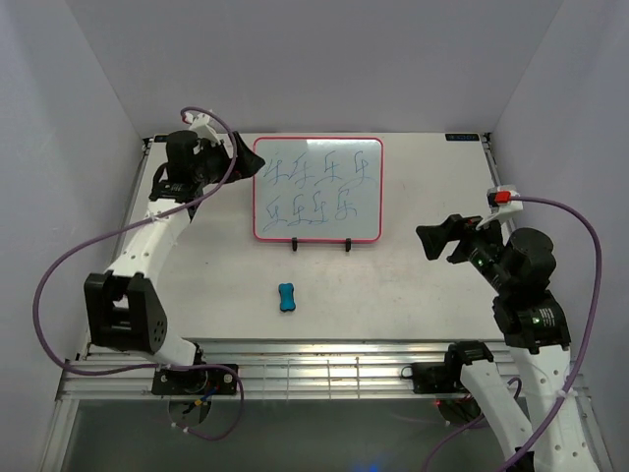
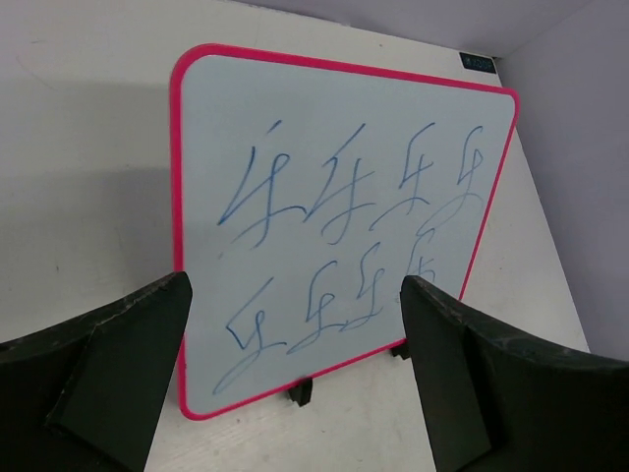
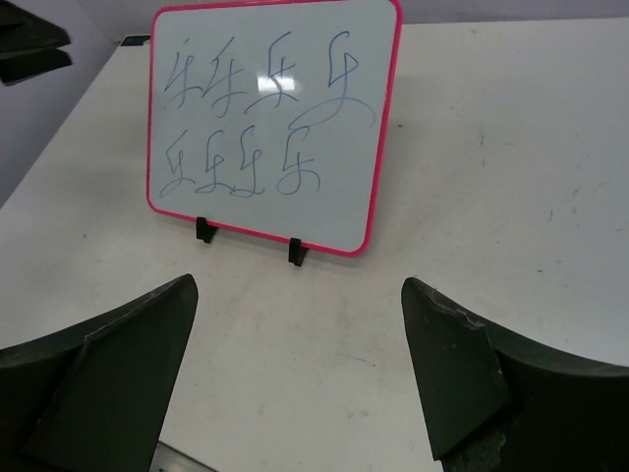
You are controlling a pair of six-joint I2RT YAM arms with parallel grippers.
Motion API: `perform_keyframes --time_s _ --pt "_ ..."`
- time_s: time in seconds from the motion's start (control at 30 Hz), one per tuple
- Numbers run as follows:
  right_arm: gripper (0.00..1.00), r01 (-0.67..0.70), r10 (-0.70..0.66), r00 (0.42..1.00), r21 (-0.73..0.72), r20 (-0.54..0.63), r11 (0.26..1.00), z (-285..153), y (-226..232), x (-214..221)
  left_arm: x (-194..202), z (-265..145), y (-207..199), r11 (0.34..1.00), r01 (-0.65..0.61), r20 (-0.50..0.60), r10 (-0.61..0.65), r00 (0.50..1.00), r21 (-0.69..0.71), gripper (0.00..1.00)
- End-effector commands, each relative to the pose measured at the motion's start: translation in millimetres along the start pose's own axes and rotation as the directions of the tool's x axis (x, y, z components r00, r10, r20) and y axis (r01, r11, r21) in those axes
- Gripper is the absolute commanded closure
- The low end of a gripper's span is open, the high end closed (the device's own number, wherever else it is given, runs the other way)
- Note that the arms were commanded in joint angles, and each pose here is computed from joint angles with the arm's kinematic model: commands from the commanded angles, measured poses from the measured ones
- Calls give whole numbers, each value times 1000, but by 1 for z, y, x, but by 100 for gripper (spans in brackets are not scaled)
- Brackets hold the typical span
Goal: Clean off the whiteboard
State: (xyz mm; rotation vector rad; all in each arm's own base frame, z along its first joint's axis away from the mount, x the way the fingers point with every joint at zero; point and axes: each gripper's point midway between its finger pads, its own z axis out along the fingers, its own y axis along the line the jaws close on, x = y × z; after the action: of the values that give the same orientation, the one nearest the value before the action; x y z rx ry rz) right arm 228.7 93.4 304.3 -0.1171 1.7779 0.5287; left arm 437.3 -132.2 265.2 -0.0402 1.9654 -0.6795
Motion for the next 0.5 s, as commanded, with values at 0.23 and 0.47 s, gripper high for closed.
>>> perform_keyframes --time_s 0.23,0.47 --pt "10 126 -130 991 -258 2 958 -25 47 2 -6 39 27 832 -51 -35 83 996 552 2" --pt "7 110 -121 993 -327 -12 939 -18 57 5 44 66 51 785 57 -170 62 984 616 2"
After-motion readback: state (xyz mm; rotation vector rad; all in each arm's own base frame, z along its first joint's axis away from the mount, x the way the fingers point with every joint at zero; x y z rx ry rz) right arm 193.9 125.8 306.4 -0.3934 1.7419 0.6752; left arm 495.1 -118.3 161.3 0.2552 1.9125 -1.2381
